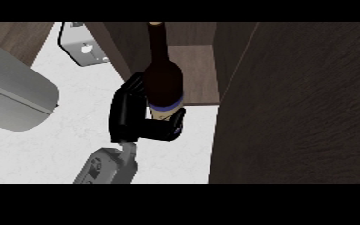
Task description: Pick up the wine, place it into the cabinet and close the cabinet
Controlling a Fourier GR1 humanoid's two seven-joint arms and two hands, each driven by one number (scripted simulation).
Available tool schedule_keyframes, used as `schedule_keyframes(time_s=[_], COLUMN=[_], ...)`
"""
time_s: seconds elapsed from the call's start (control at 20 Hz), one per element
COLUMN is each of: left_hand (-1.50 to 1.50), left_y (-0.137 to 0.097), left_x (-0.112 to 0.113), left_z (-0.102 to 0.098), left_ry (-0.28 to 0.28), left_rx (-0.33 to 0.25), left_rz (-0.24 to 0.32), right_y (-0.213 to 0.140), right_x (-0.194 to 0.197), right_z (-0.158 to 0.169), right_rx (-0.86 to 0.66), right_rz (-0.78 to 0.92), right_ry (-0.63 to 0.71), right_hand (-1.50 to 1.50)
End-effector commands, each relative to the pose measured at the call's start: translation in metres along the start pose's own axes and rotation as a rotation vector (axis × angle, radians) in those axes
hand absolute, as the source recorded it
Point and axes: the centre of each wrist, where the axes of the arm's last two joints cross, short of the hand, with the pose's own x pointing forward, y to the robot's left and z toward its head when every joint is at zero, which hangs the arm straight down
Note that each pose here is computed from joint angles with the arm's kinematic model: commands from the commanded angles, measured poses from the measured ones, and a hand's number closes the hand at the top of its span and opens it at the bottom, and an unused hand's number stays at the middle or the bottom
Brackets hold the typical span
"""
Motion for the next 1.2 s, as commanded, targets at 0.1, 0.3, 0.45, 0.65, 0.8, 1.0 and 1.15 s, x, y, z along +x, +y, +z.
schedule_keyframes(time_s=[0.1,0.3,0.45,0.65,0.8,1.0,1.15], left_hand=[1.50,1.50,1.50,1.50,1.50,1.50,1.50], left_y=[-0.020,-0.014,-0.008,0.000,-0.011,-0.007,0.006], left_x=[-0.010,-0.034,-0.060,-0.067,-0.080,-0.084,-0.099], left_z=[-0.017,-0.030,-0.020,-0.032,-0.034,-0.042,-0.028], left_ry=[0.034,0.035,0.054,0.080,0.086,0.087,0.080], left_rx=[0.040,0.062,0.079,0.071,0.087,0.088,0.108], left_rz=[-0.056,-0.108,-0.140,-0.122,-0.130,-0.093,-0.084], right_y=[-0.001,0.001,0.003,0.006,0.006,-0.007,0.002], right_x=[0.044,0.040,0.035,0.036,0.033,0.031,0.038], right_z=[0.034,0.034,0.027,0.036,0.026,0.019,0.033], right_rx=[0.044,0.053,0.056,0.035,0.041,0.069,0.070], right_rz=[-0.051,-0.072,-0.077,-0.092,-0.095,-0.059,-0.074], right_ry=[-0.049,-0.069,-0.081,-0.067,-0.048,-0.074,-0.056], right_hand=[-1.50,-1.50,-1.50,-1.50,-1.50,-1.50,-1.50])
